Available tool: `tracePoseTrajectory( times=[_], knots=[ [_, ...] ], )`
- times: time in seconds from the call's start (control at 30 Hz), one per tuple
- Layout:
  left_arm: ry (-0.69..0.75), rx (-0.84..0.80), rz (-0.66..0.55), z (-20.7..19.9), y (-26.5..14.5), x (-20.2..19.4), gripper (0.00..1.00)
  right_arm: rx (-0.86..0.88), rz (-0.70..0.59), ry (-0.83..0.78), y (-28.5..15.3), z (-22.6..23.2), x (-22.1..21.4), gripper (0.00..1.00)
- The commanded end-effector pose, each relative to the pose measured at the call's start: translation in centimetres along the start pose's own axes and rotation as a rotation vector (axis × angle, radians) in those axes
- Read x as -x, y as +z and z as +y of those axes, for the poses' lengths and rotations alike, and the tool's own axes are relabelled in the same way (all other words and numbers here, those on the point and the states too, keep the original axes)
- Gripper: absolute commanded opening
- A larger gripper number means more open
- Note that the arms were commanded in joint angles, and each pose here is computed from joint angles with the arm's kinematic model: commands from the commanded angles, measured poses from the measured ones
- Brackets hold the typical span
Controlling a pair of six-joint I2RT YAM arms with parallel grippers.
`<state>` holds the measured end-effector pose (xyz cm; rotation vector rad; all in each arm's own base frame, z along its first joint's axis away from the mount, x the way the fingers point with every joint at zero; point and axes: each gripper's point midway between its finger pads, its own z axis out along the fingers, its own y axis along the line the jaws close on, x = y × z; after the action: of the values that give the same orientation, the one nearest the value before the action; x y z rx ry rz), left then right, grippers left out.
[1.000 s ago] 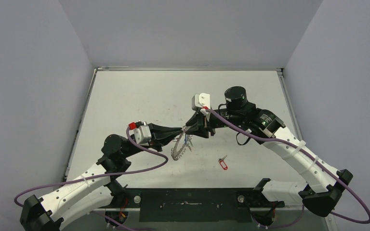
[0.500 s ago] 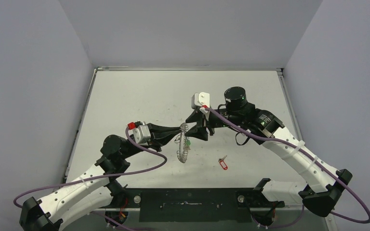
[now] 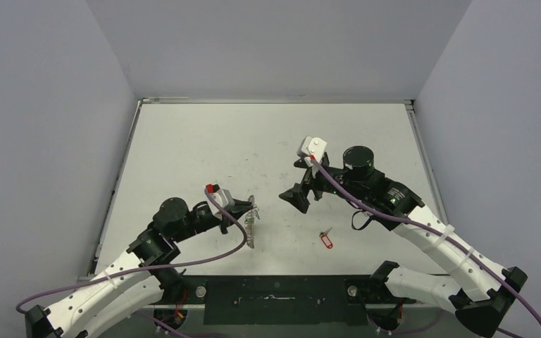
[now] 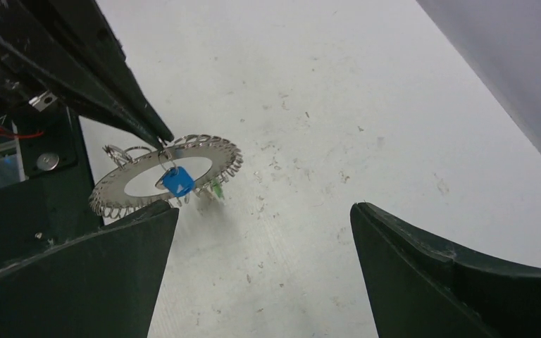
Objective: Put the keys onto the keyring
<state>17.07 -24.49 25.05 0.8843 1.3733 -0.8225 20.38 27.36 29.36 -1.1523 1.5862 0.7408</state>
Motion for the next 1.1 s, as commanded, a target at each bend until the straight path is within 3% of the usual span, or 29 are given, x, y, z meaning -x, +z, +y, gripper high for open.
tracePoseTrajectory(
  times=[0.0,0.1,0.2,0.47,0.63,0.8,1.07],
  knots=[
    [0.032,0.045,0.156,0.8,-1.4,-1.8,0.00,-0.192,-0.099,0.086,-0.6,-3.0,1.8,1.00],
    [0.018,0.039,0.216,0.9,-0.8,-3.2,0.00,-0.313,-0.089,0.232,-1.0,-4.5,0.8,1.00],
    [-0.011,0.023,0.263,1.0,0.6,-4.9,0.00,-0.319,-0.073,0.304,-0.6,-4.6,0.1,1.00],
    [-0.032,0.041,0.262,2.7,5.6,-7.1,0.03,-0.420,0.044,0.525,-0.1,-5.4,-3.8,1.00],
    [-0.073,0.063,0.258,3.6,8.2,-8.3,0.29,-0.494,0.112,0.583,-1.1,-5.8,-6.1,1.00],
    [-0.090,0.148,0.221,5.1,9.0,-7.9,0.48,-0.590,0.198,0.573,-2.8,-6.7,-7.8,1.00],
    [-0.200,0.397,0.203,7.8,5.2,-6.2,0.78,-0.608,0.334,0.659,-2.9,-6.3,-10.5,1.00]
  ],
)
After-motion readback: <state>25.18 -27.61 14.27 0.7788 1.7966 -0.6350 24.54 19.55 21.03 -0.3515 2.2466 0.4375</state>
